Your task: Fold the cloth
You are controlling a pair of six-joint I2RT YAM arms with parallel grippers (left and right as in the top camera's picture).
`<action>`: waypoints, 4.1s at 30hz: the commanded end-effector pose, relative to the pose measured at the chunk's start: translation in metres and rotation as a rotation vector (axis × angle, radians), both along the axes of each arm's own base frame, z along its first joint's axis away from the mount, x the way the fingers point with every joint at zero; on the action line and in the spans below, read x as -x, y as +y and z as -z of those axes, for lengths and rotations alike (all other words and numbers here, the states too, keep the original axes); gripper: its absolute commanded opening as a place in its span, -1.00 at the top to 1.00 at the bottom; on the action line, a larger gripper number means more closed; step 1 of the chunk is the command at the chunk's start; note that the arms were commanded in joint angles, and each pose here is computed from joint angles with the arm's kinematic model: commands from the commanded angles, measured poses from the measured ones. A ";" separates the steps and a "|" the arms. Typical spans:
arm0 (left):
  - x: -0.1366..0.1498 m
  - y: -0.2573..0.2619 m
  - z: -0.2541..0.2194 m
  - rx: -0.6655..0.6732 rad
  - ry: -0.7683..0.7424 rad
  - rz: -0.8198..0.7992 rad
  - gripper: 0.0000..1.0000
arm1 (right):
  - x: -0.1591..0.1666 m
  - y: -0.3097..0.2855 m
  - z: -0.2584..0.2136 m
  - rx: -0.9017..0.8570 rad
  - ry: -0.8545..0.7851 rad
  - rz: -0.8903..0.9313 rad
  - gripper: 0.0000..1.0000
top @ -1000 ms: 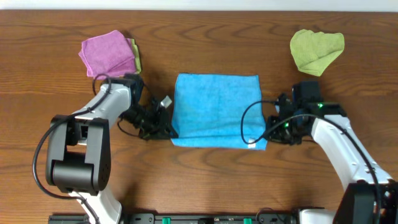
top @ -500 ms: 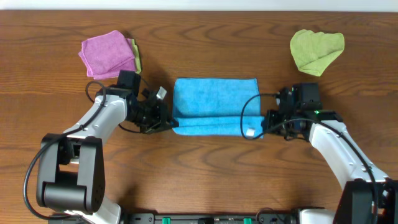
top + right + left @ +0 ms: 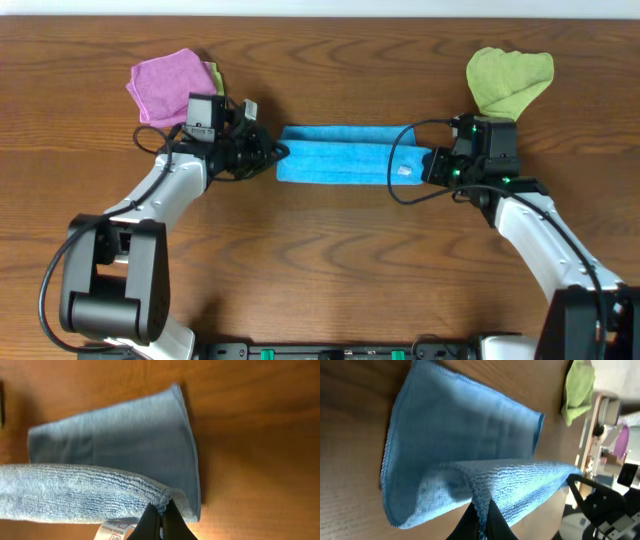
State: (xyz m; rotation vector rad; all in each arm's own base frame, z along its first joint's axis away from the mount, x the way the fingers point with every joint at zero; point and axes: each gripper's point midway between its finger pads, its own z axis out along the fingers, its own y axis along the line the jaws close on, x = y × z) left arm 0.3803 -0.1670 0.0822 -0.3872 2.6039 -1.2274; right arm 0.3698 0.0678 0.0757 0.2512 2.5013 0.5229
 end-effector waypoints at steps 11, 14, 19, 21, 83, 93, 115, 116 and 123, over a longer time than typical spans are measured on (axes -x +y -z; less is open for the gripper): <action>-0.050 0.024 0.010 -0.092 -0.088 -0.221 0.89 | -0.037 -0.012 0.024 0.040 -0.026 0.102 0.97; -0.059 0.022 0.025 -0.072 -0.071 -0.243 0.89 | -0.048 -0.013 0.026 0.048 -0.028 0.108 0.97; -0.068 0.025 0.033 -0.082 -0.097 -0.261 0.89 | -0.060 -0.016 0.031 0.074 -0.031 0.119 0.97; -0.072 0.027 0.034 -0.093 -0.107 -0.273 0.89 | -0.063 -0.017 0.035 0.076 -0.027 0.120 0.97; -0.055 -0.015 0.029 -0.258 -0.151 -0.179 0.89 | 0.030 0.018 0.036 -0.218 0.266 0.267 -0.53; -0.051 -0.002 0.066 -0.353 -0.090 -0.193 0.89 | 0.037 0.024 0.052 -0.314 0.250 0.316 -0.52; -0.039 -0.004 0.091 -0.356 -0.009 -0.172 0.89 | -0.002 0.033 0.096 -0.382 0.151 0.421 -0.40; -0.039 -0.003 0.091 -0.357 -0.008 -0.172 0.89 | -0.003 0.034 0.098 -0.389 0.151 0.424 -0.39; -0.037 -0.003 0.092 -0.356 -0.001 -0.169 0.89 | -0.015 0.039 0.109 -0.379 0.093 0.426 -0.12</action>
